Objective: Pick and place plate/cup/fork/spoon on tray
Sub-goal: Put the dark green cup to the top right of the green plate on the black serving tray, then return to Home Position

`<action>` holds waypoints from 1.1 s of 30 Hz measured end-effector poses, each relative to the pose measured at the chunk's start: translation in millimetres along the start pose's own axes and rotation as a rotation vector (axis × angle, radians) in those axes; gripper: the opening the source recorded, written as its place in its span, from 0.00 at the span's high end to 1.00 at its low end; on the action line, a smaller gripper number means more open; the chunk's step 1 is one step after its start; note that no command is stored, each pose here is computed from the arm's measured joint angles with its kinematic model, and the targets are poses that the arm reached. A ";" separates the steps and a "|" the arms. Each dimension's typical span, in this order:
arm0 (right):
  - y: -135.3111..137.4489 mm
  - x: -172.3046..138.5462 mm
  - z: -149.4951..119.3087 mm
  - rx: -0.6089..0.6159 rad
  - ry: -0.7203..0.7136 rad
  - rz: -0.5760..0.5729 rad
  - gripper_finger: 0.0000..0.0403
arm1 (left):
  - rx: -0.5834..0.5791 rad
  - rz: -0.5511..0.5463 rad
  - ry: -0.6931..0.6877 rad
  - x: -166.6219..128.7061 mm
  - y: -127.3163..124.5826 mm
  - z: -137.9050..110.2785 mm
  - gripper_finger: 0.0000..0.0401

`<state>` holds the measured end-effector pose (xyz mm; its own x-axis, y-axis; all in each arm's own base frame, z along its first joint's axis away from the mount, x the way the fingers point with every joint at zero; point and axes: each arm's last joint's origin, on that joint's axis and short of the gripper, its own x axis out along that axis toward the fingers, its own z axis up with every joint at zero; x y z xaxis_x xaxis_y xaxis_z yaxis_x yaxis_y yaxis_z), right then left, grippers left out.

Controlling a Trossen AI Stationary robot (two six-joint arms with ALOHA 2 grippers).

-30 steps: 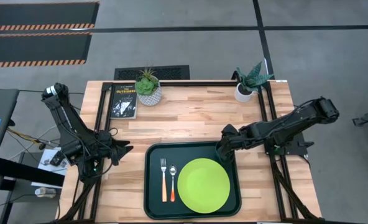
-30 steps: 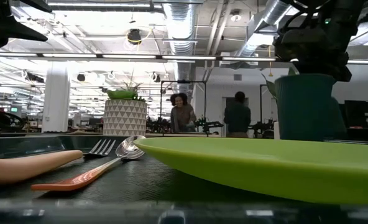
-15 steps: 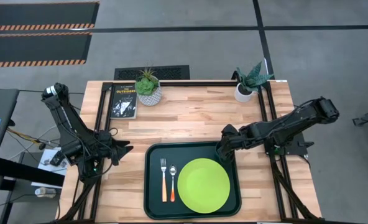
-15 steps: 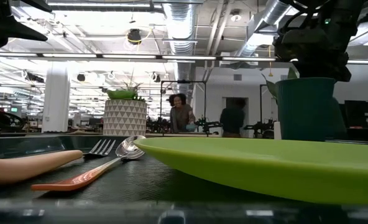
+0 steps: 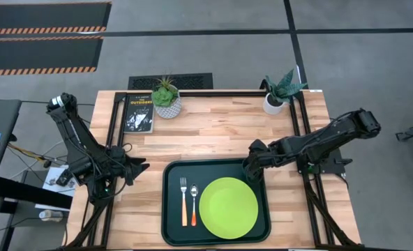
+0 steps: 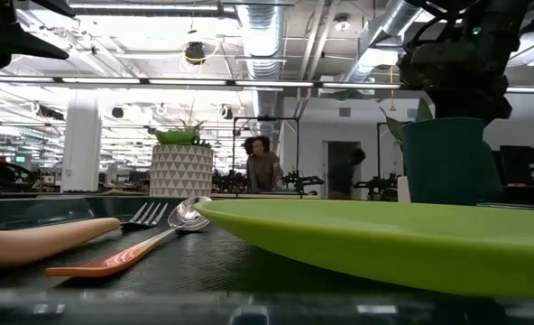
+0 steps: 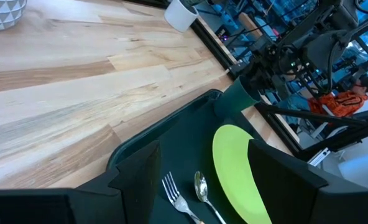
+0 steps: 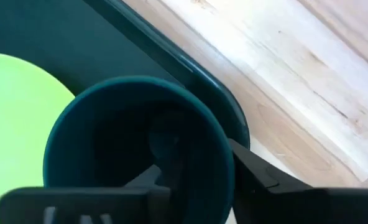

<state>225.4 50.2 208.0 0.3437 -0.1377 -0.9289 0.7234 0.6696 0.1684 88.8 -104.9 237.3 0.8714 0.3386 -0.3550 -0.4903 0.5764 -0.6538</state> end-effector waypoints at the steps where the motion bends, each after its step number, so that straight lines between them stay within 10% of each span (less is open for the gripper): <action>1: -0.1 0.1 0.2 0.001 0.005 0.002 0.68 | 0.000 0.000 0.000 0.0 0.0 0.0 0.43; 14: 13.5 -38.6 18.8 -0.072 0.003 0.013 0.54 | 0.007 0.001 0.000 0.0 0.2 0.1 0.43; 28: -21.7 -193.8 40.7 -0.216 -0.230 0.119 0.55 | -0.013 0.132 0.320 -1.7 3.0 -9.4 0.43; 33: -53.1 -227.2 23.5 -0.191 -0.547 0.199 0.54 | 0.055 0.056 0.186 -2.0 1.9 -1.3 0.43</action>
<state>123.0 28.8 417.9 0.7555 -0.3178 -0.5730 0.5112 0.8329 0.2120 86.1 -105.5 235.8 0.8285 0.2312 -0.5100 -0.5336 0.6023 -0.5937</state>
